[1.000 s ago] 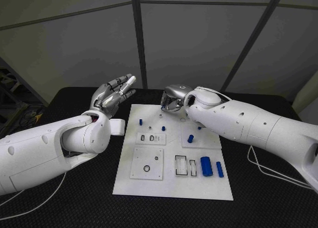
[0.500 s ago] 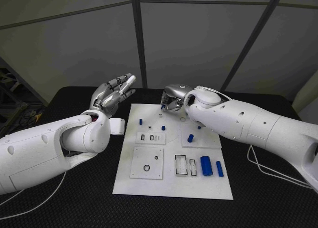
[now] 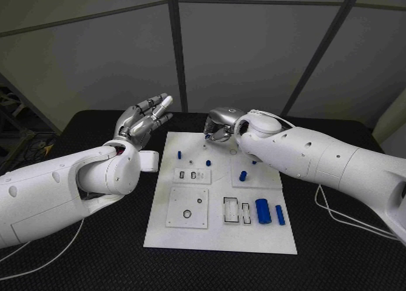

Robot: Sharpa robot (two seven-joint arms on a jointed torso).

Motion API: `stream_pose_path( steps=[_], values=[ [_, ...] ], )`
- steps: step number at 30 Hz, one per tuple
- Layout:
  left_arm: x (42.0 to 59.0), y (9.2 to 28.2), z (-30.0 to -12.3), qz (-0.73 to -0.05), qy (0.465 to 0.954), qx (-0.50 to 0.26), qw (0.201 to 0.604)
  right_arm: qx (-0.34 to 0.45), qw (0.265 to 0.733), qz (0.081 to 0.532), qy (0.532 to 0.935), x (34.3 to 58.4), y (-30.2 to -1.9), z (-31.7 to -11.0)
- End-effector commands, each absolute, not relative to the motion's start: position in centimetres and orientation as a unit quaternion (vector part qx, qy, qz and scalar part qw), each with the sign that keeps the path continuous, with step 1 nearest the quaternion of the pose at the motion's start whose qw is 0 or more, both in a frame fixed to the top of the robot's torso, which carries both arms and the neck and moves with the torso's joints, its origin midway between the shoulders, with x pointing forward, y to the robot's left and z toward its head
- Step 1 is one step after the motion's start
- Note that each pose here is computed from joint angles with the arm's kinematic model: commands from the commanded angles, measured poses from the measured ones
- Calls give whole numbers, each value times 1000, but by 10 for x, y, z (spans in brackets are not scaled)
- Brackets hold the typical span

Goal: Assemble the parts on the task board

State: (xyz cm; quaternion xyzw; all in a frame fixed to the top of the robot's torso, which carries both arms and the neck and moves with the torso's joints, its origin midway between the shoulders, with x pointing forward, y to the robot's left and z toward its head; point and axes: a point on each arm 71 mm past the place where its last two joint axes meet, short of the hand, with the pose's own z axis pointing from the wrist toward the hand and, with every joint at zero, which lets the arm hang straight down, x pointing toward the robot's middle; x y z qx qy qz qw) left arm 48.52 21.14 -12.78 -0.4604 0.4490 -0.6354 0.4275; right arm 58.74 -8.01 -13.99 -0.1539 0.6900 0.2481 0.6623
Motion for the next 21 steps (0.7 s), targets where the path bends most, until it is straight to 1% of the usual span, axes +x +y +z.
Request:
stream_pose_path(
  steps=[1,8,14,18,21],
  values=[
    [485,211,-126,-640,449,-454,428,-156,655,259,692,586,-77,-139],
    [485,211,-125,-640,448,-454,428,-153,661,262,687,586,-77,-138],
    [485,211,-125,-640,448,-454,429,-145,682,268,665,585,-81,-133],
    [485,213,-125,-639,448,-454,430,-134,697,276,647,583,-90,-129],
    [485,214,-125,-639,448,-454,430,-114,707,287,636,579,-105,-125]
  ],
)
